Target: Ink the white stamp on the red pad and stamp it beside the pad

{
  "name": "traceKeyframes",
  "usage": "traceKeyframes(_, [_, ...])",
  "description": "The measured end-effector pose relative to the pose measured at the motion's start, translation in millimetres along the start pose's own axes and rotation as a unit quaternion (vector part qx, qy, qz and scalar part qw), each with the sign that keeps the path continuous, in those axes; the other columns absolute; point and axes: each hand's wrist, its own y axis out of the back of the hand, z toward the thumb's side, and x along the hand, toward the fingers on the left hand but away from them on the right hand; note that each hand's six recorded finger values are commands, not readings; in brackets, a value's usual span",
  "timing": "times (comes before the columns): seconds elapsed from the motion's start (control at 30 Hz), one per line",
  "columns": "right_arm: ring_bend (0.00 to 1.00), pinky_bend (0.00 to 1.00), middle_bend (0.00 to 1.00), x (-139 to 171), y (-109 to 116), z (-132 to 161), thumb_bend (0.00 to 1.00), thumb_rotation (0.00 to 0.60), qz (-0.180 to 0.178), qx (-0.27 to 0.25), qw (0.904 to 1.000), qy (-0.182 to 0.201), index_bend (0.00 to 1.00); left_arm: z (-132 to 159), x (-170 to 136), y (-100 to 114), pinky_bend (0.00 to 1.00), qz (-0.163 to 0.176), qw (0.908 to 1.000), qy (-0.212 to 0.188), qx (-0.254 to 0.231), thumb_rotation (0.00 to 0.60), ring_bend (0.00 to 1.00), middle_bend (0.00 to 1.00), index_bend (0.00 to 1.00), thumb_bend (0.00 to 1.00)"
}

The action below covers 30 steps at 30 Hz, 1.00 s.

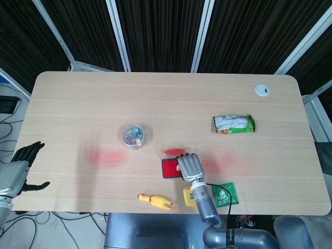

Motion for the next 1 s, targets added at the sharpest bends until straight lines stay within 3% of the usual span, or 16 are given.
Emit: traceKeyframes(1.0, [0.42, 0.50, 0.43, 1.6, 5.2, 1.8, 0.40, 0.600, -0.002, -0.001, 1.0000, -0.002, 0.51, 0.3, -0.3, 0.0, 0.00, 0.001, 1.0000, 0.000, 0.000, 0.600, 0.00, 0.00, 0.00, 0.00])
